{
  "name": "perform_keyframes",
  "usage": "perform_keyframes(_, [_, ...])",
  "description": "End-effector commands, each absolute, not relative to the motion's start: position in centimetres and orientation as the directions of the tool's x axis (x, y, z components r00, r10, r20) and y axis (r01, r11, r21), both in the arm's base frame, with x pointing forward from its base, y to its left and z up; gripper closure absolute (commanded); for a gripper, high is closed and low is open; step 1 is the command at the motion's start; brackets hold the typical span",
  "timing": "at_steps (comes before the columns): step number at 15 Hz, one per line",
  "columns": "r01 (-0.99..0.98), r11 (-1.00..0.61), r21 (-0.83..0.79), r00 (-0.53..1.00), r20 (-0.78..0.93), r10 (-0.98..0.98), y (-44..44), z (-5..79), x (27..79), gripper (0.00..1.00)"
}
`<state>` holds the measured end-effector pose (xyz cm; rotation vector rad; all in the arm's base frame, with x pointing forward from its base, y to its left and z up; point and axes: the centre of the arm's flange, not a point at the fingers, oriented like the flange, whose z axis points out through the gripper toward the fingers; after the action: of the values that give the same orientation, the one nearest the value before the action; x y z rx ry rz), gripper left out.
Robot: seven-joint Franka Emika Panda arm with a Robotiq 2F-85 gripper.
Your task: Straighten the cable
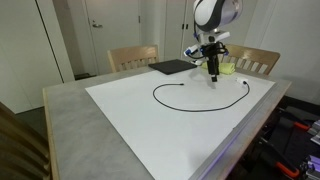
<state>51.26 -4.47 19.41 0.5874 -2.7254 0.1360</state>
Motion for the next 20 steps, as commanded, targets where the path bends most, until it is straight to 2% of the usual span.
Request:
perform_keyframes(1, [-0.496, 0.868, -0.003, -0.843, 0.241, -0.481, -0.2, 19.1, 50.6, 0.00])
perform_keyframes(8, [-0.486, 0.873, -0.020, -0.843, 0.271, -0.464, 0.2, 18.8, 51.6, 0.00])
perform_keyframes(11, [-0.544, 0.839, -0.012, -0.813, 0.257, -0.523, -0.3, 18.3, 52.5, 0.00])
perform_keyframes(20, [-0.875, 0.483, -0.016, -0.481, 0.134, -0.867, 0.6, 17.8, 57.8, 0.00])
